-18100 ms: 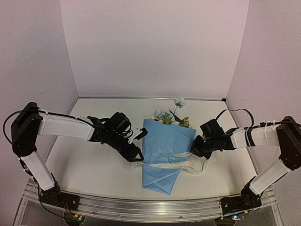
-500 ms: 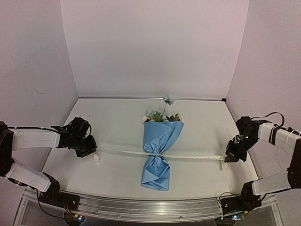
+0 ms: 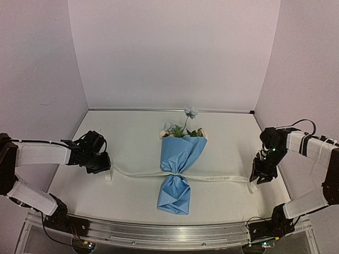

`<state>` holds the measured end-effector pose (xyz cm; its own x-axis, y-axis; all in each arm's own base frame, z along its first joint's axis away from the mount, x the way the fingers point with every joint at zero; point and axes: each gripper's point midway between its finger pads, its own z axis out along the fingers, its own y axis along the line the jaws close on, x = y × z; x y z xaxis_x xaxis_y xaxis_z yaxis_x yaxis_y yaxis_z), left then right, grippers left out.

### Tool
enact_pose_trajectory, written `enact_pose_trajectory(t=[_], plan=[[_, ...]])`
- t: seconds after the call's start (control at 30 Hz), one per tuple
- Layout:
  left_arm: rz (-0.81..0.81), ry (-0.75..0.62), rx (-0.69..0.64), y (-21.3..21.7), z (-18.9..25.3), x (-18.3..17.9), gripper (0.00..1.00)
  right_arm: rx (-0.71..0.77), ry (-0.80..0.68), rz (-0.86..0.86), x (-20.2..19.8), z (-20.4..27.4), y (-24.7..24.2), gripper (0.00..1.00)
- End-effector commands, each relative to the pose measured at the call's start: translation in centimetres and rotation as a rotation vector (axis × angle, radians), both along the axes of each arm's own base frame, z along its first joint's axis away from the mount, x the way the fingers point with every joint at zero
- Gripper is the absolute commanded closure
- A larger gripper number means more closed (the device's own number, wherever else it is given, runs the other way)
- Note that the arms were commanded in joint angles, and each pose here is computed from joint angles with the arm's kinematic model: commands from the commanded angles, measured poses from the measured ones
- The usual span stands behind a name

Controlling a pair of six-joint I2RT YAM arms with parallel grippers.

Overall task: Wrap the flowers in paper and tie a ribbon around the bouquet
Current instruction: Tie the ribbon around the folded bouquet, then cross the half-tied ribbon over the folded bouquet.

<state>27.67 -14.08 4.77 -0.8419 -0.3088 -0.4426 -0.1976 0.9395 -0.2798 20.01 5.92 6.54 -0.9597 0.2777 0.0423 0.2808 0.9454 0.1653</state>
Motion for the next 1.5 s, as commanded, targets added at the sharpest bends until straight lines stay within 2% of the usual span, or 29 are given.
enact_pose_trajectory(t=[0.0, 0.13, 0.23, 0.53, 0.63, 0.83, 1.1, 1.3, 1.47], plan=[[-0.081, -0.150, -0.039, -1.9, 5.0, 1.7, 0.45, 0.010, -0.027, 0.084, 0.7, 1.5, 0.9, 0.55], [-0.205, -0.211, -0.055, -4.0, 7.3, 1.6, 0.34, 0.027, -0.060, 0.161, 1.0, 2.5, 2.0, 0.46], [-0.341, -0.209, -0.051, -6.7, 7.6, 1.3, 0.32, 0.053, -0.096, 0.236, 1.3, 3.4, 3.3, 0.40], [-0.571, -0.113, 0.092, -12.6, 5.1, -0.6, 0.37, 0.130, -0.220, 0.481, 1.9, 4.9, 7.4, 0.31], [-0.597, -0.043, 0.182, -12.5, 2.7, -1.7, 0.38, 0.147, -0.251, 0.506, 2.2, 4.8, 8.2, 0.30], [-0.504, 0.056, 0.246, -10.6, 0.2, -2.5, 0.32, 0.148, -0.248, 0.539, 2.2, 4.5, 9.1, 0.30], [-0.203, 0.136, 0.187, -8.3, -0.5, -3.6, 0.41, 0.136, -0.249, 0.546, 1.9, 4.1, 9.2, 0.30], [-0.106, 0.135, 0.184, -7.6, -1.1, -3.4, 0.40, 0.130, -0.257, 0.556, 1.8, 4.1, 9.3, 0.30], [-0.047, 0.135, 0.186, -7.4, -2.0, -3.1, 0.43, 0.134, -0.260, 0.569, 1.6, 4.3, 9.7, 0.30]])
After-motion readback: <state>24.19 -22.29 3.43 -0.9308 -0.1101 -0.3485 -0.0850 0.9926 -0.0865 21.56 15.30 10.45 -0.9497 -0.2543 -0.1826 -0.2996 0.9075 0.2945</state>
